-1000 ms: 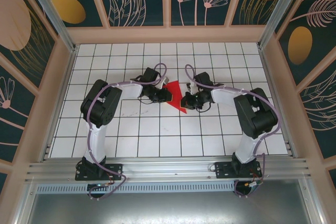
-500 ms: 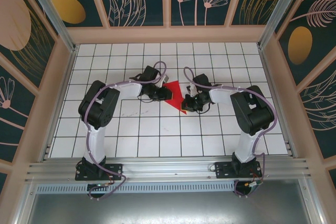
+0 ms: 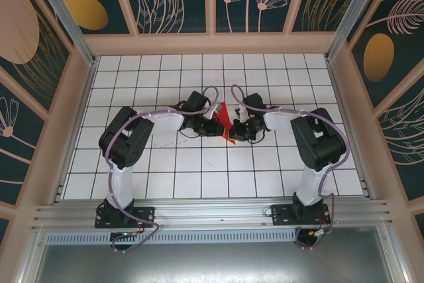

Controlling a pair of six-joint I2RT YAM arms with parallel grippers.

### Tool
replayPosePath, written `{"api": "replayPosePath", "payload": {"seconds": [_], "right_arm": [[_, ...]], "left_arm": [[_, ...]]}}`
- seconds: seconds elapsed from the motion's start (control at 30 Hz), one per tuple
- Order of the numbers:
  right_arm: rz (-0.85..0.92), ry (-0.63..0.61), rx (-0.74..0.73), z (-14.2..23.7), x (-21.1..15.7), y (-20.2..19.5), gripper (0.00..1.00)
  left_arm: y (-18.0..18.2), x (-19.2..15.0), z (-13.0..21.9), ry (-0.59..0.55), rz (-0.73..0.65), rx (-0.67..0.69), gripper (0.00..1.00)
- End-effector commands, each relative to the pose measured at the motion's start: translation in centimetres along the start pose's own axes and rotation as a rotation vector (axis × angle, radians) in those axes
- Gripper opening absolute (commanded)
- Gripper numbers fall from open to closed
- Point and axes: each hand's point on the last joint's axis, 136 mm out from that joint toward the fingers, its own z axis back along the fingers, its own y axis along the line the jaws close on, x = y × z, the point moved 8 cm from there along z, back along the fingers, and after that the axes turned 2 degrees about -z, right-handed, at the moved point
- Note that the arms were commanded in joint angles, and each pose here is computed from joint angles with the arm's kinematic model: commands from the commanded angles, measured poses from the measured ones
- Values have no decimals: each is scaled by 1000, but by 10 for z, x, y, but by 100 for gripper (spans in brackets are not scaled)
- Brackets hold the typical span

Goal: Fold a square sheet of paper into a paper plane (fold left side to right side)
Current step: Third fold the triangle at the center of the table.

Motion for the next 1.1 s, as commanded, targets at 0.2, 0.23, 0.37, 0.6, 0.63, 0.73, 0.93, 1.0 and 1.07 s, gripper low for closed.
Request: {"api": "replayPosePath", "payload": {"seconds": [0.2,0.23,0.37,0.6,0.63,0.73,0.93,1.0,1.07], "right_arm": [[-51,75,-152,-11,-15,-25,0],[-51,75,-153,-11,-15,-25,0],[-49,80,-167,-11,-16,-26,0],[-51,98,-202,-11,-21,-32,0],[-51,101,-206,-11,-22,-33,0],[-52,105,-217,-11,-24,-35,0],[-56,114,-233,-11,-29,-39,0],[-59,116,-236,-11,-30,-40,0],[-58,114,-235,-10,-30,-40,0]], "left_arm": [[13,3,-16,-7,19,6,15],[15,3,-17,-10,21,16,15],[22,4,-19,-21,32,68,15],[35,2,-18,-30,56,167,14],[36,2,-17,-34,60,170,14],[41,7,-12,-60,75,177,14],[53,21,5,-113,99,198,14],[59,24,11,-128,107,211,14],[66,26,18,-142,114,230,14]]}}
